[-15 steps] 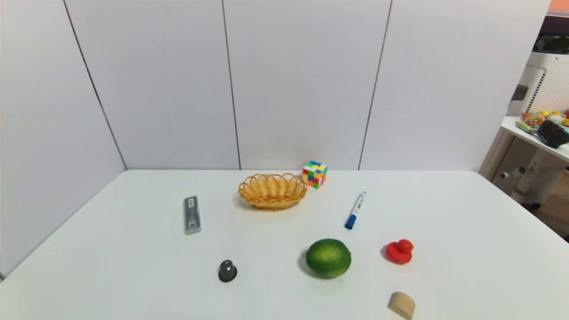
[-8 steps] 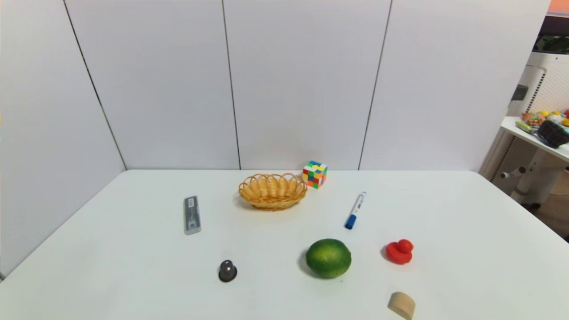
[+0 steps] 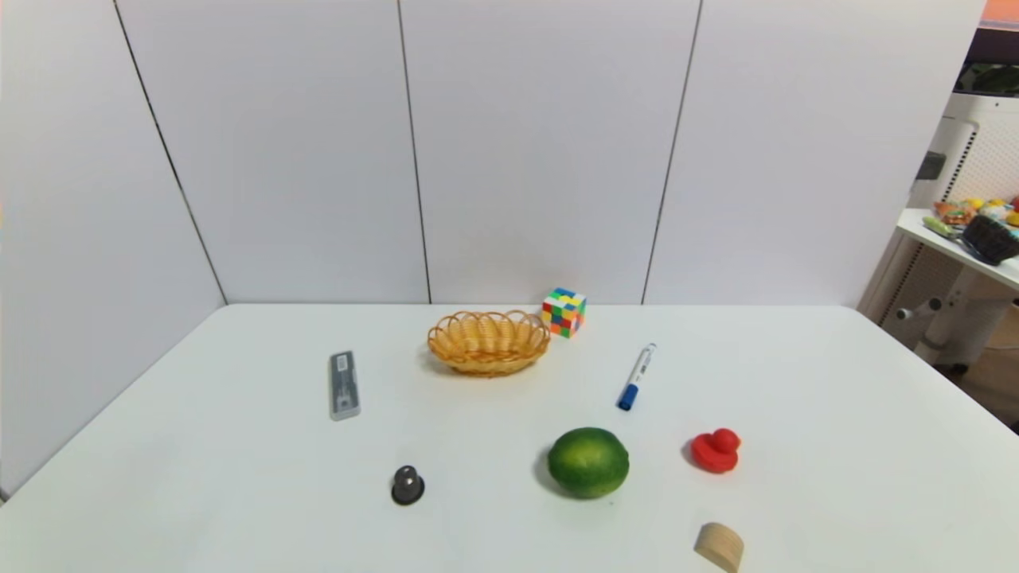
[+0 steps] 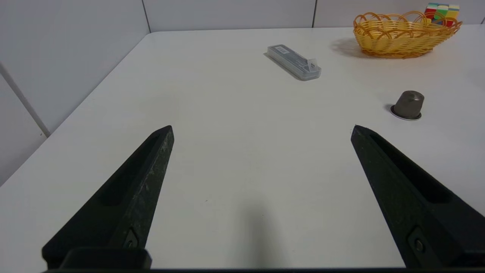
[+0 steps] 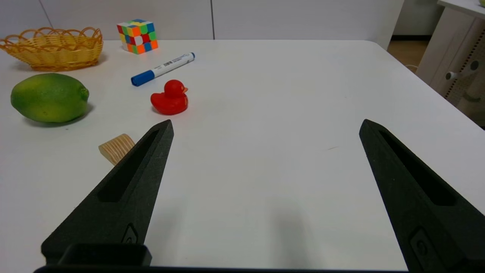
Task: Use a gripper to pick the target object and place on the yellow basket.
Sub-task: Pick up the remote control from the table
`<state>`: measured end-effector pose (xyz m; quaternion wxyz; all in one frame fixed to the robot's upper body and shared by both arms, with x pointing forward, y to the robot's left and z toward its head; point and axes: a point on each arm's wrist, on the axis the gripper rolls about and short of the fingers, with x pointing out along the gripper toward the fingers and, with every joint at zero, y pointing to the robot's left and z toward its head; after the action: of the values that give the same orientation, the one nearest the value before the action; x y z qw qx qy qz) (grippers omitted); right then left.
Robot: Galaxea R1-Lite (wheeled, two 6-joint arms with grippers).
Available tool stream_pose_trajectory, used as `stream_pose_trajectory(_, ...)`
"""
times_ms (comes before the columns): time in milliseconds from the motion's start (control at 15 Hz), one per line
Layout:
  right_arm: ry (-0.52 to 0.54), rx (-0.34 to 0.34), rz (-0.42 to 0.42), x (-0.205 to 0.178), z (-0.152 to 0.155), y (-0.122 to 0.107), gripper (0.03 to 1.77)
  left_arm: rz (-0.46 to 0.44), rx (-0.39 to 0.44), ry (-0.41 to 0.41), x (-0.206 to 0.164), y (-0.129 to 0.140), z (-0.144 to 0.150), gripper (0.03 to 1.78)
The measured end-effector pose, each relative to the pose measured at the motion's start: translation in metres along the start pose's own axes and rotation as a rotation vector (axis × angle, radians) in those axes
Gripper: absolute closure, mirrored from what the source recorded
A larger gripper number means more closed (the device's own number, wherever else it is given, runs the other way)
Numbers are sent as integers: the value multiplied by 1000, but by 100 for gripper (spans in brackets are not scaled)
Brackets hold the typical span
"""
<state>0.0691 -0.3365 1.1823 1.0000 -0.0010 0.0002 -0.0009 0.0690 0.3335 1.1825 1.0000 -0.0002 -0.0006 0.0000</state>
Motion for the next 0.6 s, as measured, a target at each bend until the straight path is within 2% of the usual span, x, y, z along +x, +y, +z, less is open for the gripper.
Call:
stream_pose_trajectory(333,0,0,0,0,0,0,11,0,25,38,4,0,4,12)
stream_pose_trajectory(600,0,0,0,0,0,0,11,-18,47,61,18,0,31,12)
